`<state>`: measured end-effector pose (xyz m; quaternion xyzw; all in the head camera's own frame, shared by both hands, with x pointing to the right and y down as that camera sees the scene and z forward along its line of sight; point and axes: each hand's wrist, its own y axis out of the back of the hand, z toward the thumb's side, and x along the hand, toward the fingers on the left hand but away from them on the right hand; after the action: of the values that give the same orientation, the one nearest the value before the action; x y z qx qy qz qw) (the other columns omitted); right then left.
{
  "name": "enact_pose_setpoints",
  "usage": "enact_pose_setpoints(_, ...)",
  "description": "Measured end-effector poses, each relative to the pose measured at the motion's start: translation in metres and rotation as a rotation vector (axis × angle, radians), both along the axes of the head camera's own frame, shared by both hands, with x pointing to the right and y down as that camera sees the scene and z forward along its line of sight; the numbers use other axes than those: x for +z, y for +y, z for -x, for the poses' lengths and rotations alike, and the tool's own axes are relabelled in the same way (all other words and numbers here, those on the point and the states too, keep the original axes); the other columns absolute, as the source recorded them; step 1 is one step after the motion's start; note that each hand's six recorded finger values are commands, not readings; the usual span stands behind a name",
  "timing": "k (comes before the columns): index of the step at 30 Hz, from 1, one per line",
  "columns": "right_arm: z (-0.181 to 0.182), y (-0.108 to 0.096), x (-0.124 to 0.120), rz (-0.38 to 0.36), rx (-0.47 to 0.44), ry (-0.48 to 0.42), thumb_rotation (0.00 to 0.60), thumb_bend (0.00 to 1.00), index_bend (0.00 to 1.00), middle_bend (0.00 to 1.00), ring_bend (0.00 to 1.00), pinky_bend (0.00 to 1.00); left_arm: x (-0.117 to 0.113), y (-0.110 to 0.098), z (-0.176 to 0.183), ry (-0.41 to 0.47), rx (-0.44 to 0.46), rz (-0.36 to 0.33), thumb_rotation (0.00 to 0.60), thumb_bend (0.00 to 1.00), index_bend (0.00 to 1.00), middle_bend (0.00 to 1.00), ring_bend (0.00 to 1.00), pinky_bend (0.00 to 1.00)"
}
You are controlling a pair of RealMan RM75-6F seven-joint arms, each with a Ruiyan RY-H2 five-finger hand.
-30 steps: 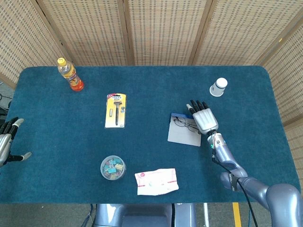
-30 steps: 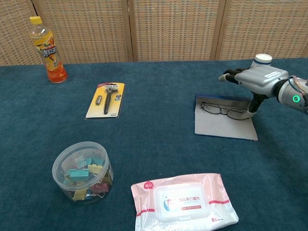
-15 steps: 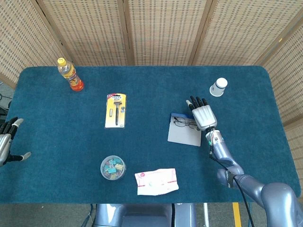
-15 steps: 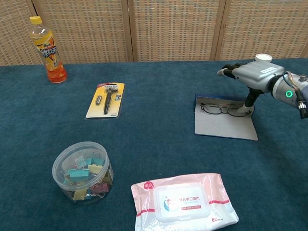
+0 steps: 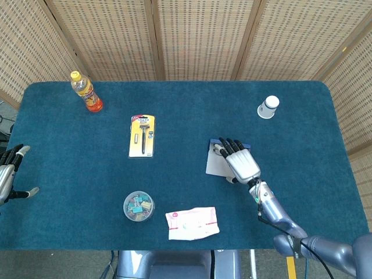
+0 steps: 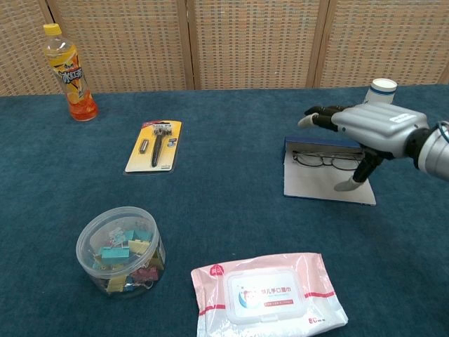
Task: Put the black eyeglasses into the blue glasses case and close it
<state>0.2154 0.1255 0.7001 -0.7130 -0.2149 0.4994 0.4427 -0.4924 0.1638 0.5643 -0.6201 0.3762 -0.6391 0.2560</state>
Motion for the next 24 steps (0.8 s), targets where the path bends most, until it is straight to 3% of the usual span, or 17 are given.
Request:
enact_pose_setpoints(6,0.005,0.019,0.004,0.012,-0.010,0.006,0.600,0.32,0.26,0.00,0.00,0.11,-0.003,0.001,0.001,0.007,-0.002,-0.007,0.600,0.00,0.00,0.00,0.00,0.00)
enact_pose_setpoints(24,0.015,0.020,0.033,-0.032,-0.031,0.073,0.600,0.34,0.27,0.00,0.00,0.11,-0.002,0.001,0.002,0.006,-0.001,-0.003,0.600,0.00,0.00,0.00,0.00,0.00)
